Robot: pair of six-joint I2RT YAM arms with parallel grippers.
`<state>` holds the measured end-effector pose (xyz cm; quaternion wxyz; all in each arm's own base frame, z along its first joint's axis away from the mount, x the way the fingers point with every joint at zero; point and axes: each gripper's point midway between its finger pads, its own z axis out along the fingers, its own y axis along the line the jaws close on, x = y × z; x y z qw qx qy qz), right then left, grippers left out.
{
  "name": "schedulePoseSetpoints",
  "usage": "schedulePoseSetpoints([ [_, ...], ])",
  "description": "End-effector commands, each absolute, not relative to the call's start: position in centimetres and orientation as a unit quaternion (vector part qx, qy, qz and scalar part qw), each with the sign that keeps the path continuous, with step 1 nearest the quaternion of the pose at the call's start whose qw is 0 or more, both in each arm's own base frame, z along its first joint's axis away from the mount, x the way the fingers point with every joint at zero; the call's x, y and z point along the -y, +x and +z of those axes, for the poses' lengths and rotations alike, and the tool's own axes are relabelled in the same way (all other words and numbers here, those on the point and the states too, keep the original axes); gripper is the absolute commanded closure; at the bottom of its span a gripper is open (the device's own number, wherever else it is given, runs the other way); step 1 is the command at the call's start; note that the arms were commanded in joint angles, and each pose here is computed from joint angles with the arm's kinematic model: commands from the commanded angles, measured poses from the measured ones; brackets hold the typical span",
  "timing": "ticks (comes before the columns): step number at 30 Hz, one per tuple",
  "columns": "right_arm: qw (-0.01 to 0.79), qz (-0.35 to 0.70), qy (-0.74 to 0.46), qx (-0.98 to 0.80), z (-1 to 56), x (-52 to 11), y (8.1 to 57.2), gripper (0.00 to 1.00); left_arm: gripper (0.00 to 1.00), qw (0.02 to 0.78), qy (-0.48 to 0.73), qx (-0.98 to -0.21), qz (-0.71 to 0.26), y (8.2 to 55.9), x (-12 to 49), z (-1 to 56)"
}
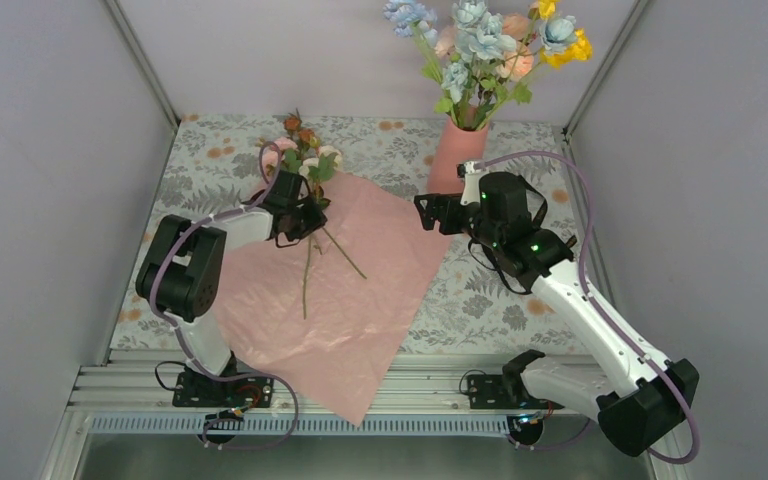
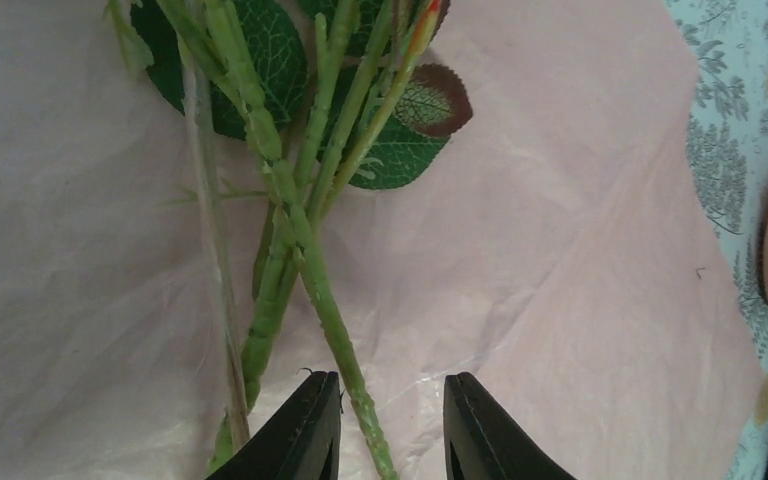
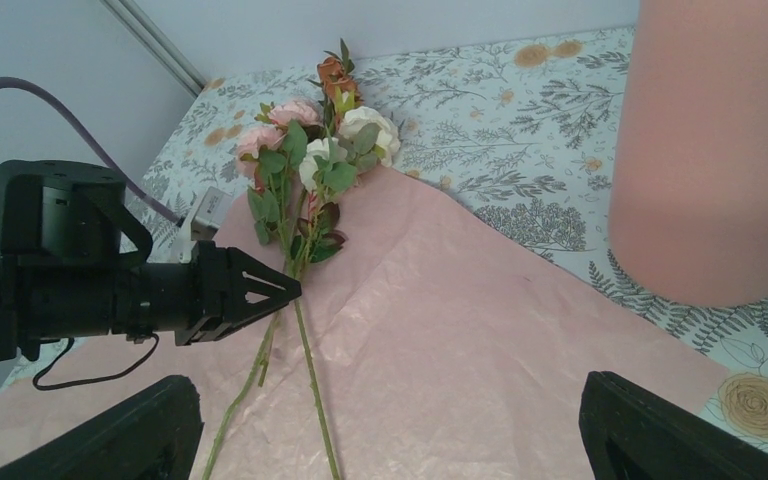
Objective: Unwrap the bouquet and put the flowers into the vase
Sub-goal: Pick up the fake flower from the wrapping paper.
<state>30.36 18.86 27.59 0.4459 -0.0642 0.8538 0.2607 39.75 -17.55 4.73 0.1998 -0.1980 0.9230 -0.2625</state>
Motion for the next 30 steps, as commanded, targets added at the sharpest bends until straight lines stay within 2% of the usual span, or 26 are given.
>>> schedulePoseSetpoints([
  [1, 0.464, 0.265, -0.07, -0.842, 28.7, -19.1, 30.3, 0.05, 0.73, 0.205, -0.207, -0.923, -0.251, 40.9, 17.6, 4.1],
  [12, 0.465, 0.258, -0.07, -0.844, 28.5, -19.0, 30.3, 0.05, 0.76, 0.187, -0.215, -0.93, -0.232, 41.2, 17.6, 1.7],
  [24, 0.465, 0.254, -0.072, -0.845, 28.5, -19.2, 30.7, 0.05, 0.96, 0.209, -0.218, -0.923, -0.237, 41.1, 17.5, 4.2],
  [30, 0.466, 0.255, -0.073, -0.844, 28.8, -19.2, 30.7, 0.05, 0.98, 0.234, -0.23, -0.913, -0.244, 40.7, 17.0, 6.6],
])
